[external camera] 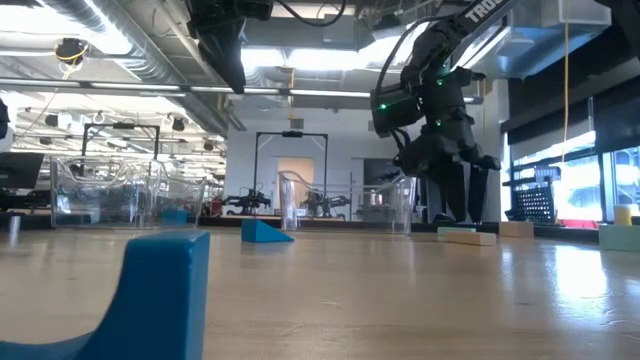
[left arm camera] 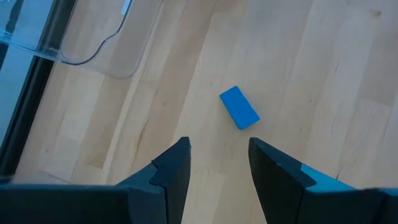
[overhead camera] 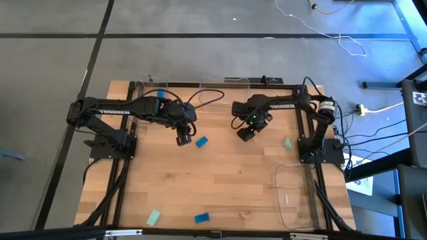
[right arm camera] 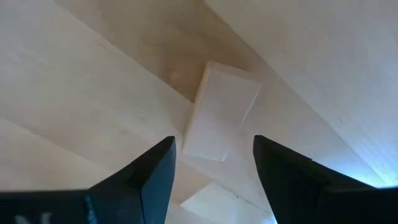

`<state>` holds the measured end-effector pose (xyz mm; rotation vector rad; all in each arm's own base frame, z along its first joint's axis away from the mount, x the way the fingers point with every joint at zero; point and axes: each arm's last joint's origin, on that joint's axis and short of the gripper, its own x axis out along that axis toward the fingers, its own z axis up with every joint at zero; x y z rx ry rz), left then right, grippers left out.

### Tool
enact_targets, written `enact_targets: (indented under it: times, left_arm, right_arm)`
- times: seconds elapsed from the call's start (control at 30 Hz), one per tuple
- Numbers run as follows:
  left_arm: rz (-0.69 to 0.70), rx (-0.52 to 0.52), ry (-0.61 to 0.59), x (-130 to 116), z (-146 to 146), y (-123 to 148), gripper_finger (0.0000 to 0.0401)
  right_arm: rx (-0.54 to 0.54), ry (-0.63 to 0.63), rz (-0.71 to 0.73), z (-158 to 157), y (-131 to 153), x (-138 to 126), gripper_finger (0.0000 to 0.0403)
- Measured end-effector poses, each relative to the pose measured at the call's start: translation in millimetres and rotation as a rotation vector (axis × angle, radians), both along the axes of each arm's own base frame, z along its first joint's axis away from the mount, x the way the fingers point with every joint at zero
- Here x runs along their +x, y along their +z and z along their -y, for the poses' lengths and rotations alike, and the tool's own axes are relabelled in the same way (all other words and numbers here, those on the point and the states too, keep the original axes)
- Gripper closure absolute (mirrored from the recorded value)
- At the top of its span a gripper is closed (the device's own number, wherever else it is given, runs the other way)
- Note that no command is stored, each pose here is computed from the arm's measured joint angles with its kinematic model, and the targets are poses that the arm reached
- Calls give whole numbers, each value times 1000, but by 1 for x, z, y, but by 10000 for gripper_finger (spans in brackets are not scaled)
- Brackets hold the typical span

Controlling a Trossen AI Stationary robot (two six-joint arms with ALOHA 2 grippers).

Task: Sort & place blocks by color
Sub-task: Put the middle brown block into the top middle transparent bin

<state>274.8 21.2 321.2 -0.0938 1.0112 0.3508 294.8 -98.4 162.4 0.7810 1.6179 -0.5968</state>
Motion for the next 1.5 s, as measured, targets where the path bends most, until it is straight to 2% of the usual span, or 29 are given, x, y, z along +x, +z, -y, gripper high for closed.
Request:
enact_targets:
  times: [0.23, 0.53, 0.8, 1.27, 1.5]
  left_arm:
    - [0, 0, 0, 0, 0, 0, 248]
    - [0, 0, 0, 0, 0, 0, 248]
    - [-20, -3, -134, 0, 4, 0, 248]
    - [-23, 2, -150, 0, 5, 0, 248]
    - [-23, 2, -150, 0, 5, 0, 248]
  right_arm:
    - [-56, -11, -6, 1, 0, 1, 186]
    - [-61, -41, 36, 1, -1, 5, 186]
    - [-59, -68, 28, 1, -1, 5, 186]
    - [-67, -115, 15, 1, -1, 4, 186]
    - [-55, -140, 0, -5, -27, -9, 186]
